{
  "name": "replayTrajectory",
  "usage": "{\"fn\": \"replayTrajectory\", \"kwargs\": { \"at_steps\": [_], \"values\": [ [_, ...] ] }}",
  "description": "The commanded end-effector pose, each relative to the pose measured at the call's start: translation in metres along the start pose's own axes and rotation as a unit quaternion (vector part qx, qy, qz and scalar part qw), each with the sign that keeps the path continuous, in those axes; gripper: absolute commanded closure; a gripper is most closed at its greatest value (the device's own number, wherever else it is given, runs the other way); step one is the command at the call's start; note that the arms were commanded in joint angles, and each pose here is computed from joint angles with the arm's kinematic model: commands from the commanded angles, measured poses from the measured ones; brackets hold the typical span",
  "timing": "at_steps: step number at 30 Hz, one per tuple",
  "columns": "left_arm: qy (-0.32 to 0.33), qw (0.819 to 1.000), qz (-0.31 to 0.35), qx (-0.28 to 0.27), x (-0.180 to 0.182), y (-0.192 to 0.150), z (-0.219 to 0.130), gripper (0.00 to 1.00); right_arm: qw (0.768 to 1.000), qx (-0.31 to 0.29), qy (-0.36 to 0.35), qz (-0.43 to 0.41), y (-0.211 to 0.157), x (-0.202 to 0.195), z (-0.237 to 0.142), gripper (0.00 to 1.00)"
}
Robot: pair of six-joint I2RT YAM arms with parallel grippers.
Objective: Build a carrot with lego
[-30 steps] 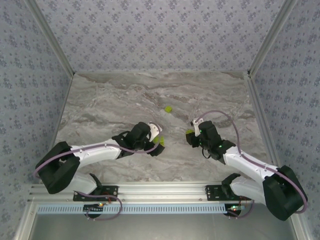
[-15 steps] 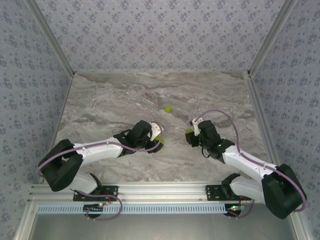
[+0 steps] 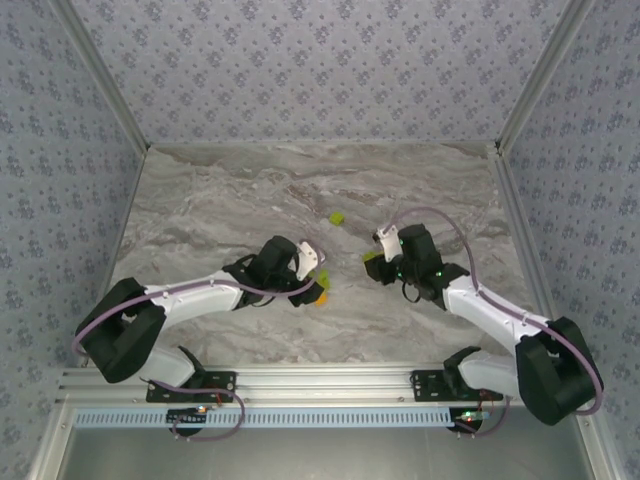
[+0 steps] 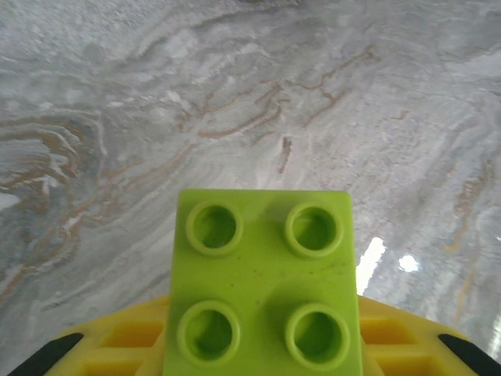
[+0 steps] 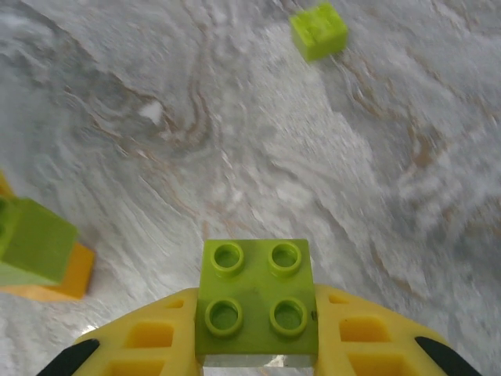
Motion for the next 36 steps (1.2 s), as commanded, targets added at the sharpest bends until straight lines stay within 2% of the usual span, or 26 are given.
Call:
{"fn": "replayTrajectory", "kwargs": {
  "at_steps": [1,4,7,10,16,18,23,29,36],
  "values": [
    [-0.083,0.997,-0.001,0.012,-0.019,0.009,-0.007,0.65,0.993,0.009,0.104,-0.054,0.022,0.015,-0.006,0.77],
    [-0.125,0.992,-0.004,0.027,-0.029,0.009,-0.011,0.71,0.985,0.017,0.161,-0.062,0.038,0.019,-0.004,0.79],
    [-0.146,0.989,-0.003,0.035,-0.036,0.013,-0.019,0.72,0.975,0.032,0.208,-0.073,0.048,0.026,-0.003,0.79],
    [-0.162,0.986,0.006,0.027,-0.043,0.018,-0.033,0.72,0.964,0.041,0.252,-0.08,0.053,0.032,-0.008,0.79],
    [-0.22,0.975,0.013,0.006,-0.06,0.028,-0.056,0.72,0.939,0.018,0.333,-0.081,0.057,0.046,-0.027,0.79],
    [-0.236,0.972,0.017,0.003,-0.065,0.028,-0.061,0.75,0.93,0.015,0.357,-0.084,0.059,0.05,-0.033,0.8],
    [-0.266,0.964,0.024,0.007,-0.072,0.026,-0.067,0.78,0.92,0.007,0.384,-0.084,0.065,0.052,-0.042,0.81],
    [-0.259,0.965,0.031,0.021,-0.07,0.025,-0.064,0.82,0.903,-0.002,0.423,-0.083,0.077,0.051,-0.058,0.81],
    [-0.251,0.967,0.025,0.024,-0.06,0.029,-0.056,0.83,0.892,0.024,0.443,-0.087,0.078,0.059,-0.047,0.82]
  ]
}}
Point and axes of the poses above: each hand's point on the last joint's axis, 136 mm out from that joint toward the fingers, its own z axis out along the fingers, its own x axis along the line the jaws close on, y = z × x, the point moved 7 cm from there along -z, back along the fingers, and after that the axes turned 5 degrees about -z, right-handed, at the moved point
